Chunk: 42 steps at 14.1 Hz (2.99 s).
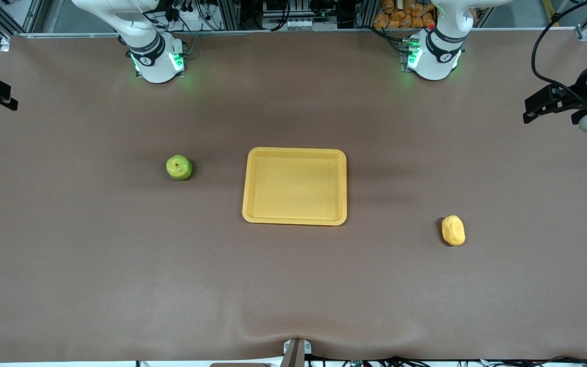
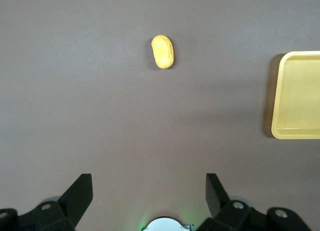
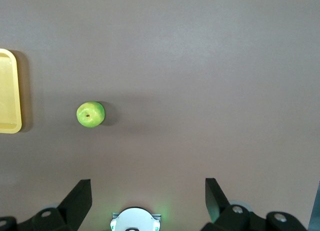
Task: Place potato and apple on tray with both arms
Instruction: 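Move the left gripper down toward the yellow potato, then grasp the potato with the left gripper while the right gripper reaches the apple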
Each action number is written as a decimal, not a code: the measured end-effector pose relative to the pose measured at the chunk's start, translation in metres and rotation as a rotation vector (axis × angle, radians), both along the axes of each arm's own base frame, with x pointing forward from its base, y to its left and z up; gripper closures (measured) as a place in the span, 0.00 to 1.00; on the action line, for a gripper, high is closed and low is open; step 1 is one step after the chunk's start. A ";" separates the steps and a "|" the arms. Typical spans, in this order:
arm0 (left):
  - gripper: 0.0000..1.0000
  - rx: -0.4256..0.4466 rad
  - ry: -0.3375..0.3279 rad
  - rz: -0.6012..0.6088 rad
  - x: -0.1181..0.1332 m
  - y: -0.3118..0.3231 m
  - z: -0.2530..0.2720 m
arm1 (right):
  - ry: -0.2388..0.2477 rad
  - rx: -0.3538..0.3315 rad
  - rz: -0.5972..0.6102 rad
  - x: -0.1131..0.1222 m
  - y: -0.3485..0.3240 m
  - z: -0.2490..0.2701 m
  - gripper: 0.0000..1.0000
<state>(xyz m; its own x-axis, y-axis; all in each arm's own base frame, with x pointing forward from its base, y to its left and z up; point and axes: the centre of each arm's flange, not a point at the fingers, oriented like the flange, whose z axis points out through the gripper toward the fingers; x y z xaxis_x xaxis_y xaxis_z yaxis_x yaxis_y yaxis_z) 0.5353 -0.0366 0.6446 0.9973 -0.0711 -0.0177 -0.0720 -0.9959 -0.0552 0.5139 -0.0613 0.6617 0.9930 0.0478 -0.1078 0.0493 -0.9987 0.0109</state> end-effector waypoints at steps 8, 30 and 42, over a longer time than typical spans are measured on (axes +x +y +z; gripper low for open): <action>0.00 -0.007 -0.050 -0.062 0.010 -0.033 -0.004 | 0.001 0.000 -0.010 -0.001 -0.005 0.000 0.00; 0.00 -0.037 0.030 -0.074 0.089 -0.037 -0.205 | 0.020 0.000 -0.019 0.006 -0.010 -0.012 0.00; 0.00 -0.065 -0.106 0.192 0.099 -0.006 -0.354 | 0.132 0.003 -0.015 0.039 -0.009 -0.072 0.00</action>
